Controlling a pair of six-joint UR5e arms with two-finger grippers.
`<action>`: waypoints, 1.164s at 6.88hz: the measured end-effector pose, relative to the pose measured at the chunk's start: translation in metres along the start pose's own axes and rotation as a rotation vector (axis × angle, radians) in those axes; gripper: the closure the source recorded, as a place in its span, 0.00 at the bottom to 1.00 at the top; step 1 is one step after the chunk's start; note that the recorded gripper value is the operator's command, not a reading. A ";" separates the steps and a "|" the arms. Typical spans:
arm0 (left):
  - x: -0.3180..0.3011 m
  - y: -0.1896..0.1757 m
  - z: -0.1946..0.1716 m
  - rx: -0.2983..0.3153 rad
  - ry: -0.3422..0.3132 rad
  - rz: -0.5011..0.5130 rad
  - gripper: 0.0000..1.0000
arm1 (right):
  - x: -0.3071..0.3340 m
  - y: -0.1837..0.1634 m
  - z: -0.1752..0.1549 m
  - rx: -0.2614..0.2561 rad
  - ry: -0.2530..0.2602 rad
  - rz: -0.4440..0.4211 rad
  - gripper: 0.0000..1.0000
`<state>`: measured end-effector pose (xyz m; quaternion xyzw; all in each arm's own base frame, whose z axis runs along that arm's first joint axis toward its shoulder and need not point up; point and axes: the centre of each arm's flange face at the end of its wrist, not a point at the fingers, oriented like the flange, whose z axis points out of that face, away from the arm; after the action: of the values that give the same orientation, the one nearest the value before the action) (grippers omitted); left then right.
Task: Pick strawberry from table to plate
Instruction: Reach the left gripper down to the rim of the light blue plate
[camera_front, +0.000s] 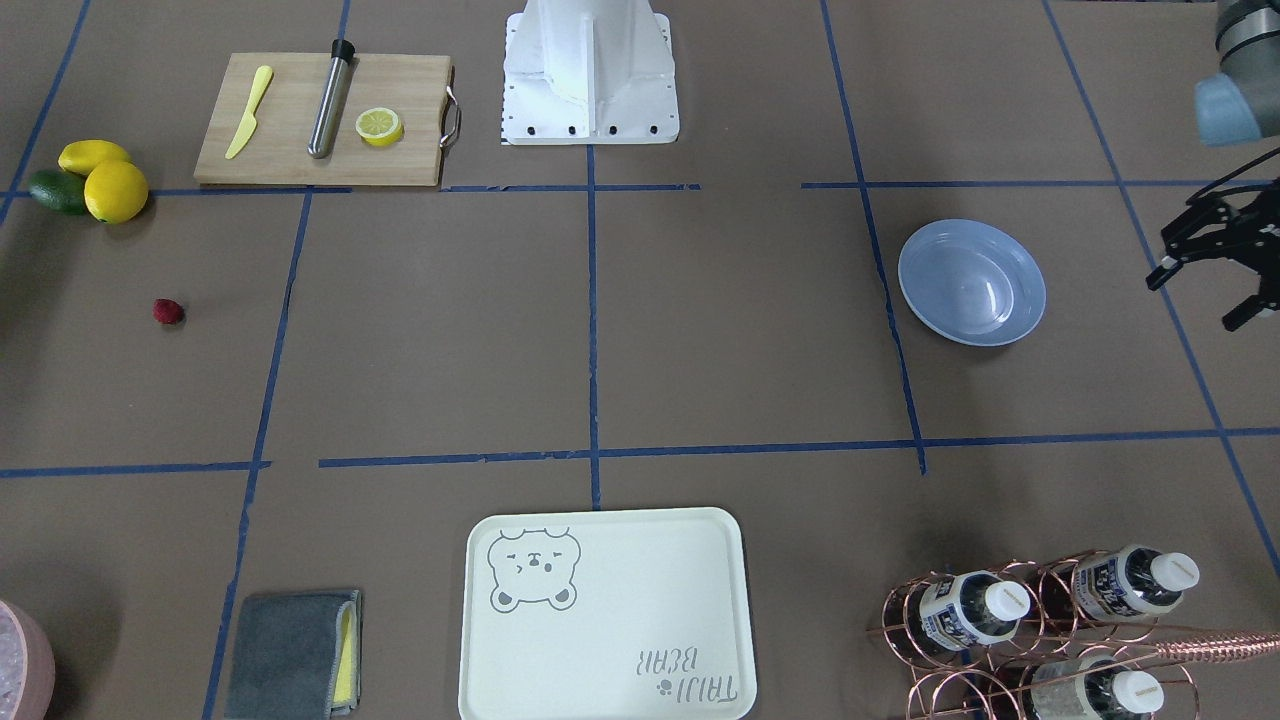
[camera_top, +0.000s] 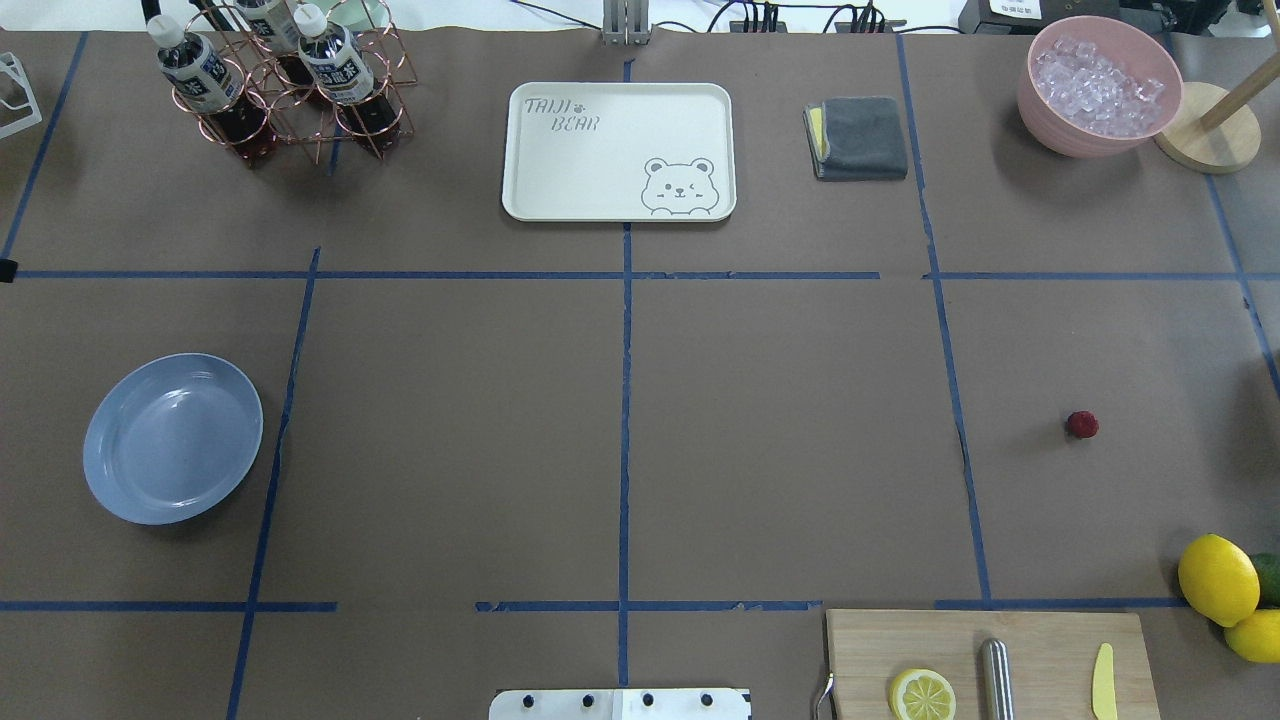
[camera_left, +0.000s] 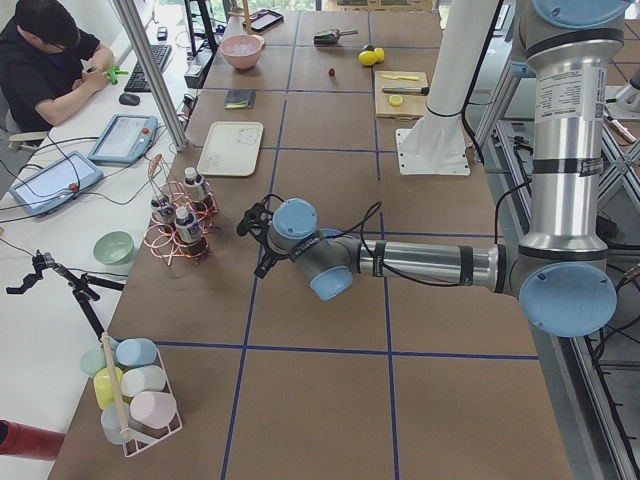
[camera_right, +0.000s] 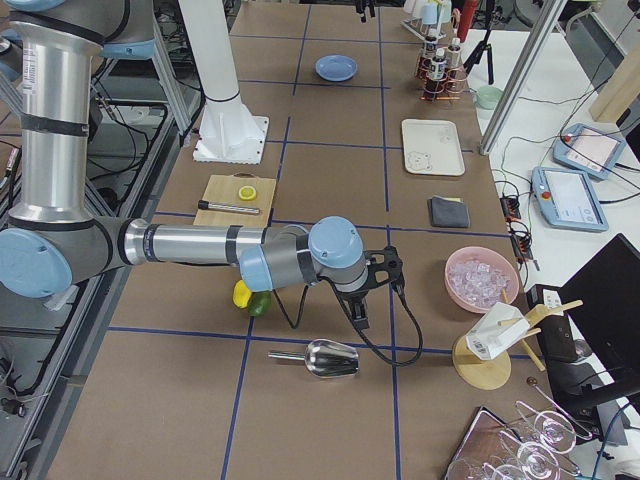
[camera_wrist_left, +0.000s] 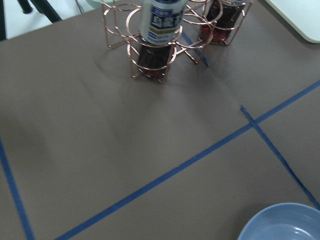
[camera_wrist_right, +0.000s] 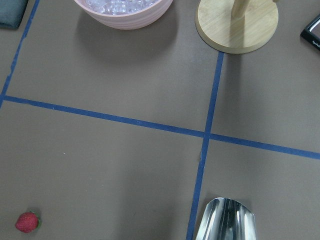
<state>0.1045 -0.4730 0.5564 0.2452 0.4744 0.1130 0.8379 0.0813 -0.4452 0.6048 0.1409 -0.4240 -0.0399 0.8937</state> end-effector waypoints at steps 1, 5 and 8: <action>0.018 0.023 0.031 -0.002 -0.026 -0.090 0.26 | 0.001 0.001 0.001 -0.002 -0.003 0.001 0.00; 0.055 0.112 0.089 -0.080 -0.038 -0.344 0.36 | 0.004 0.009 0.004 -0.011 -0.004 0.011 0.00; 0.049 0.137 0.088 -0.097 -0.053 -0.360 0.39 | 0.005 0.011 0.005 -0.012 -0.007 0.013 0.00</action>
<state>0.2107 -0.3619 0.6283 0.1186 0.4825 -0.0225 0.8675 0.0804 -0.4365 0.6144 0.1326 -0.4278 -0.0373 0.8933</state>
